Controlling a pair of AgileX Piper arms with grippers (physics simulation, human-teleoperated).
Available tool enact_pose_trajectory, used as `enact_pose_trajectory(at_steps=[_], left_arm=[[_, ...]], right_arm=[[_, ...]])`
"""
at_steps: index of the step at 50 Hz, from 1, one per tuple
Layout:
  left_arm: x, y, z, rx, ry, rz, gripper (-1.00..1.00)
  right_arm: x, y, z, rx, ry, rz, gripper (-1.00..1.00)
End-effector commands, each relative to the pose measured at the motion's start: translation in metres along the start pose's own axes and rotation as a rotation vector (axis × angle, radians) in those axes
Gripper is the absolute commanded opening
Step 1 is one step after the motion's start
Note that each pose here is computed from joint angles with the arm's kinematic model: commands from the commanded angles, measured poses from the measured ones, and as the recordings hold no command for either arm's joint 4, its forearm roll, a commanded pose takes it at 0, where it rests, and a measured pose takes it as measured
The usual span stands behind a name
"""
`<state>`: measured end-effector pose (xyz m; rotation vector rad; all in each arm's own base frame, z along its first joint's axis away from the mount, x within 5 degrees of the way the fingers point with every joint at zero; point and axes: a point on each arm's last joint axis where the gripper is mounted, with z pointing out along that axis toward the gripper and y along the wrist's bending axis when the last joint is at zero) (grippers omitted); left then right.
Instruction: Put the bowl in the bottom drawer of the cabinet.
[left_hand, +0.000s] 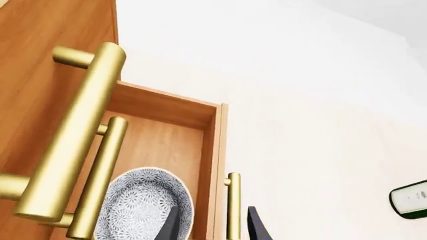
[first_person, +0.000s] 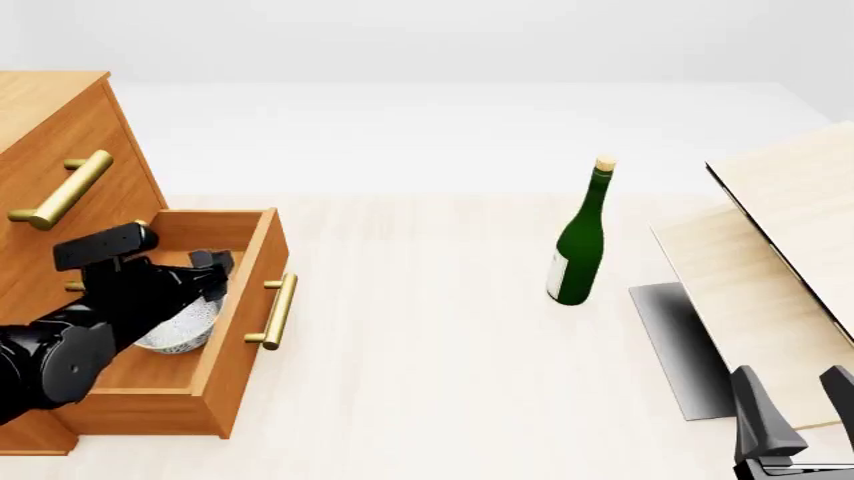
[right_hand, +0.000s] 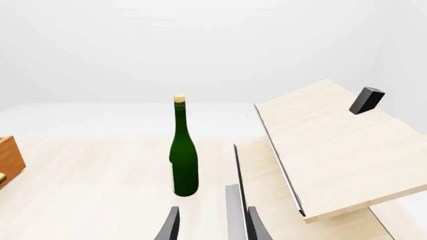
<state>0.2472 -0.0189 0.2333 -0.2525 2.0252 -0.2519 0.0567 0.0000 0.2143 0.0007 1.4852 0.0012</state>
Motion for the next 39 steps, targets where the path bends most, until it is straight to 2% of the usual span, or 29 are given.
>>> enact_pose_trajectory(at_steps=[1, 8, 11, 13, 28, 39], left_arm=[[-0.009, -0.015, -0.015, 0.070, -0.062, -0.030, 1.00], [-0.014, -0.022, -0.023, 0.105, -0.094, -0.034, 1.00], [-0.020, -0.030, -0.028, 0.132, -0.117, 0.016, 1.00], [-0.020, -0.030, -0.029, 0.132, -0.117, 0.001, 1.00], [-0.041, -0.040, -0.053, 0.168, -0.186, 0.077, 1.00], [-0.046, -0.043, -0.071, 0.194, -0.233, 0.100, 1.00]], right_arm=[[0.000, 0.000, 0.000, 0.000, 0.000, 0.000, 1.00], [0.000, 0.000, 0.000, 0.000, 0.000, 0.000, 1.00], [0.000, 0.000, 0.000, 0.000, 0.000, 0.000, 1.00], [0.000, 0.000, 0.000, 0.000, 0.000, 0.000, 1.00], [0.000, 0.000, 0.000, 0.000, 0.000, 0.000, 1.00], [0.000, 0.000, 0.000, 0.000, 0.000, 0.000, 1.00]])
